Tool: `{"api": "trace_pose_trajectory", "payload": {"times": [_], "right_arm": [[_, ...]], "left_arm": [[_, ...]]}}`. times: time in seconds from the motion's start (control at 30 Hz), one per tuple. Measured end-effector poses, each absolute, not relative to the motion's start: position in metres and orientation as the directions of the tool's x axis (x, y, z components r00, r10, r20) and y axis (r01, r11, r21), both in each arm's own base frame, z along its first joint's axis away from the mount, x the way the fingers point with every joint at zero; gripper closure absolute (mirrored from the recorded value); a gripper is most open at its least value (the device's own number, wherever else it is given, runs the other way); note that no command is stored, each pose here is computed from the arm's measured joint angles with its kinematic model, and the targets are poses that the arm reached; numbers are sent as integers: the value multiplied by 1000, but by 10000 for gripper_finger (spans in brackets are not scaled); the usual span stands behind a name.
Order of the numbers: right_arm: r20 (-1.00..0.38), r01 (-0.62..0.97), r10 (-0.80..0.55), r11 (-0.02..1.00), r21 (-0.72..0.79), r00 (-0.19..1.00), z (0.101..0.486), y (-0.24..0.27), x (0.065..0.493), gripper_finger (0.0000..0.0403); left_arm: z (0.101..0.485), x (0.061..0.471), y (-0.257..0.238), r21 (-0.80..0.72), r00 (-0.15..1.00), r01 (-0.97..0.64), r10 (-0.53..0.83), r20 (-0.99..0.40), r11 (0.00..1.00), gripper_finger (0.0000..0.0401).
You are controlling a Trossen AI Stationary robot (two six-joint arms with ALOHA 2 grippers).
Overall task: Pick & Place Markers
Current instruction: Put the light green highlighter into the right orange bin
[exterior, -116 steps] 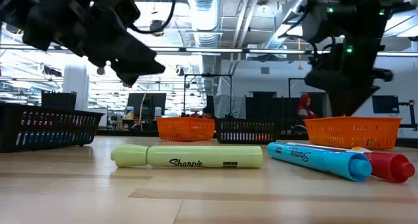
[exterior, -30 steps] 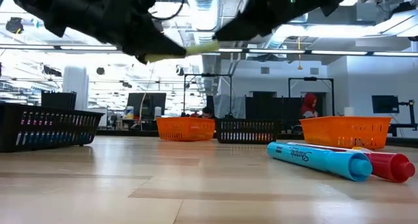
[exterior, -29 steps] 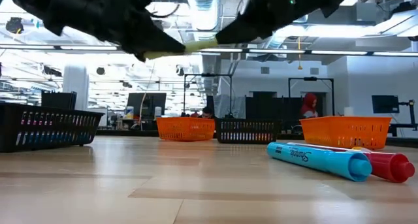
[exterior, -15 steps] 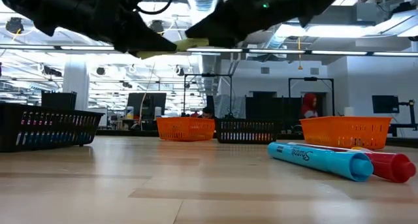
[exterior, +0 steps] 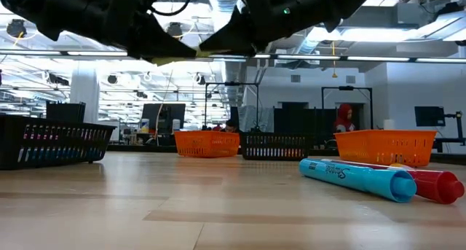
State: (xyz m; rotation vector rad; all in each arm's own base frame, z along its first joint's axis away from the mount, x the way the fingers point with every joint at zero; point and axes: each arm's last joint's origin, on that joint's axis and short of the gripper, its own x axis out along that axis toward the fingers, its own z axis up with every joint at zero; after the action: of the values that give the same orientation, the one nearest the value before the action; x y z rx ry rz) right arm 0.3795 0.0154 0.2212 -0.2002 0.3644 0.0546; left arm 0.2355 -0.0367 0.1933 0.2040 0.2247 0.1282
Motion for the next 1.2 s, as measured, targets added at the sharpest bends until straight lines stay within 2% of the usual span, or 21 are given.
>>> {"api": "trace_pose_trajectory", "payload": {"times": [0.4, 0.9, 1.03, 1.2], "right_arm": [[-360, -88, 18, 980, -178, 933, 222, 16, 379, 325], [-363, -72, 16, 987, -142, 932, 222, 15, 379, 334], [-366, -28, 0, 997, -69, 931, 222, 10, 379, 334], [-430, -4, -18, 999, -50, 903, 215, 4, 376, 334]], "left_arm": [[191, 235, -36, 222, 962, -119, 168, -215, 968, 320], [191, 235, -36, 237, 963, -119, 171, -210, 964, 318], [192, 236, -35, 238, 961, -141, 191, -202, 961, 299], [193, 236, -35, 238, 956, -168, 217, -199, 957, 251]]}}
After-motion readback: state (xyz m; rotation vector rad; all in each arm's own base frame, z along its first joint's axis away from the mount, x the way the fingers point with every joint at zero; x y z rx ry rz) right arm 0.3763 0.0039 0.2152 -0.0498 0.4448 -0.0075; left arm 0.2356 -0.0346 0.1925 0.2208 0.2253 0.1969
